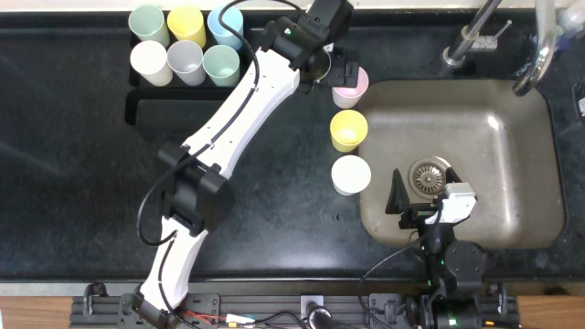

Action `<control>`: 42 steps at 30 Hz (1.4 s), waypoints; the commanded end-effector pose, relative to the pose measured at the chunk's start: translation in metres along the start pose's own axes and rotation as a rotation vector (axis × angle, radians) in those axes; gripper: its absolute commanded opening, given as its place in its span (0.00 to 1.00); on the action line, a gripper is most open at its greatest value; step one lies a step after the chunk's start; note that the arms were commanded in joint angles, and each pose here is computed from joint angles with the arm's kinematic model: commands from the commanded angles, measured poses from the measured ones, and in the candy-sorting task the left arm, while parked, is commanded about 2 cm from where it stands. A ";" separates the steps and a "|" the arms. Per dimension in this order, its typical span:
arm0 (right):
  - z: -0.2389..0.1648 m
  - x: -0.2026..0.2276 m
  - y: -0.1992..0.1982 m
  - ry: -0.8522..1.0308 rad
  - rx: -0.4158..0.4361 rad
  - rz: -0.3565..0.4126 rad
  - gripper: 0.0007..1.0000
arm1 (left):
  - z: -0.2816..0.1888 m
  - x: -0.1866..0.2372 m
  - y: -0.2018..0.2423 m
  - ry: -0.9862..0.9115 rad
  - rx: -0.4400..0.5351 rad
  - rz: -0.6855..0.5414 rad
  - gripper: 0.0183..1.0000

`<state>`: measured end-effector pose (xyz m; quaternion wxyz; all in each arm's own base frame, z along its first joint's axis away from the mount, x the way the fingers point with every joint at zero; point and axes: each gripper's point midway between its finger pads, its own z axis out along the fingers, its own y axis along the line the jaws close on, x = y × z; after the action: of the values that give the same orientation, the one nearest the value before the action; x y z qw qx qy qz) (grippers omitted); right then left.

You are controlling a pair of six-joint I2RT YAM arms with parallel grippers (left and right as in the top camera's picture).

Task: Store Cups

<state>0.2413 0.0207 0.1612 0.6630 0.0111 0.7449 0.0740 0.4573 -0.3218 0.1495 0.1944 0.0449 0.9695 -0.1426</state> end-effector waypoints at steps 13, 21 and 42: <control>-0.001 -0.006 0.001 -0.019 -0.001 -0.001 1.00 | 0.030 0.002 0.016 0.027 -0.040 -0.058 1.00; -0.001 -0.006 0.001 -0.019 -0.001 0.000 1.00 | 0.043 0.006 0.023 0.053 -0.054 -0.075 1.00; -0.001 -0.006 0.001 -0.019 -0.001 0.000 1.00 | -0.027 -0.049 0.045 -0.109 -0.010 -0.152 0.02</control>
<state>0.2413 0.0207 0.1614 0.6633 0.0111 0.7446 0.0740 0.4770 -0.3053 0.1023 0.1628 -0.0044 0.9782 -0.1287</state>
